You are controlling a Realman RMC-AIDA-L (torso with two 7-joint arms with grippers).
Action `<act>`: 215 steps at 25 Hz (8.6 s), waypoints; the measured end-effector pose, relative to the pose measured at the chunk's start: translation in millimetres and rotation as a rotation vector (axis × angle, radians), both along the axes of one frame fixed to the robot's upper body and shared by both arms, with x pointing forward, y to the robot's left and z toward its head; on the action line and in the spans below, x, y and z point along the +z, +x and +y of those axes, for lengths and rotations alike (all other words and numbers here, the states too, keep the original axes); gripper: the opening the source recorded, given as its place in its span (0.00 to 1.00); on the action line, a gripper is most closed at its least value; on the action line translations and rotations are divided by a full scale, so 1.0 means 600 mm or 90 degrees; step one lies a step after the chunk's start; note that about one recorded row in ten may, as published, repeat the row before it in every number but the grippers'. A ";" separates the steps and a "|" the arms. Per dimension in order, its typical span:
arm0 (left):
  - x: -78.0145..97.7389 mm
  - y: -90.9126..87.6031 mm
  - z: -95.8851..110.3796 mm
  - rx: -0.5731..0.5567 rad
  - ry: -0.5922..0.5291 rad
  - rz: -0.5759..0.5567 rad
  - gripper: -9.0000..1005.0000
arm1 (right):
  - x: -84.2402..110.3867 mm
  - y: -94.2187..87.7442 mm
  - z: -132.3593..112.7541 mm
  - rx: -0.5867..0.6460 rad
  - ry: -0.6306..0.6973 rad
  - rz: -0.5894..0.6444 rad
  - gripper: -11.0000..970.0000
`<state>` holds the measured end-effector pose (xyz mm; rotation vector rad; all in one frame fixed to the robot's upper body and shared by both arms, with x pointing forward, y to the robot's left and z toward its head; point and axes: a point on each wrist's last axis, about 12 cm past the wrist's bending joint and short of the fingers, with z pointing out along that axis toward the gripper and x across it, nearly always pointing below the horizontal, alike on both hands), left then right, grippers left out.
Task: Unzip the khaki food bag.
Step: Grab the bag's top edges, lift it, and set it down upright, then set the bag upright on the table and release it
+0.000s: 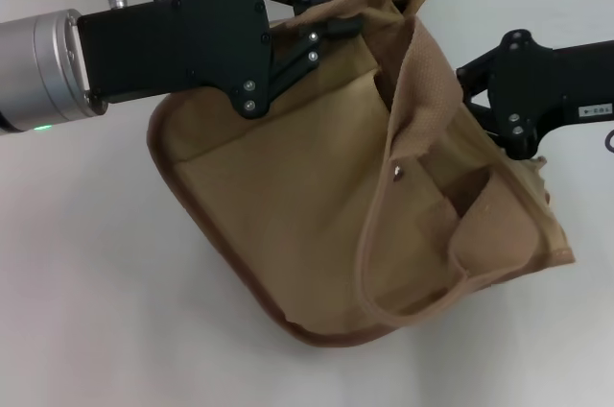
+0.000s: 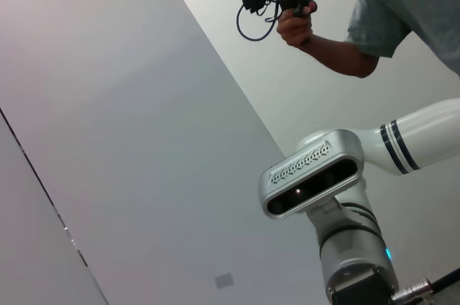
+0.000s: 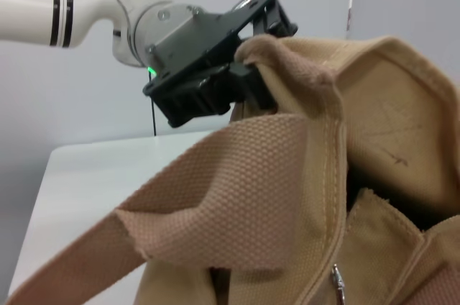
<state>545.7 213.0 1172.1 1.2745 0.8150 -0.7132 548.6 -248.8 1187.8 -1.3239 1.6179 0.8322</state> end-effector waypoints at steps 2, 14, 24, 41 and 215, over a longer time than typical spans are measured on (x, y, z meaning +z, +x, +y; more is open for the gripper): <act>0.000 0.000 0.000 0.001 0.000 0.000 0.10 | 0.001 -0.003 -0.006 -0.004 0.005 0.000 0.02; 0.002 0.001 0.002 0.005 -0.004 -0.002 0.10 | 0.004 -0.020 -0.040 -0.018 0.030 0.004 0.01; 0.003 0.002 0.005 0.012 -0.009 -0.002 0.10 | 0.005 -0.041 -0.075 -0.034 0.046 0.002 0.01; 0.003 0.000 0.000 -0.001 -0.009 -0.005 0.10 | -0.002 -0.002 -0.042 -0.009 0.091 0.042 0.10; -0.024 -0.011 0.030 0.072 -0.135 0.001 0.11 | -0.096 0.019 -0.073 -0.091 -0.008 -0.069 0.37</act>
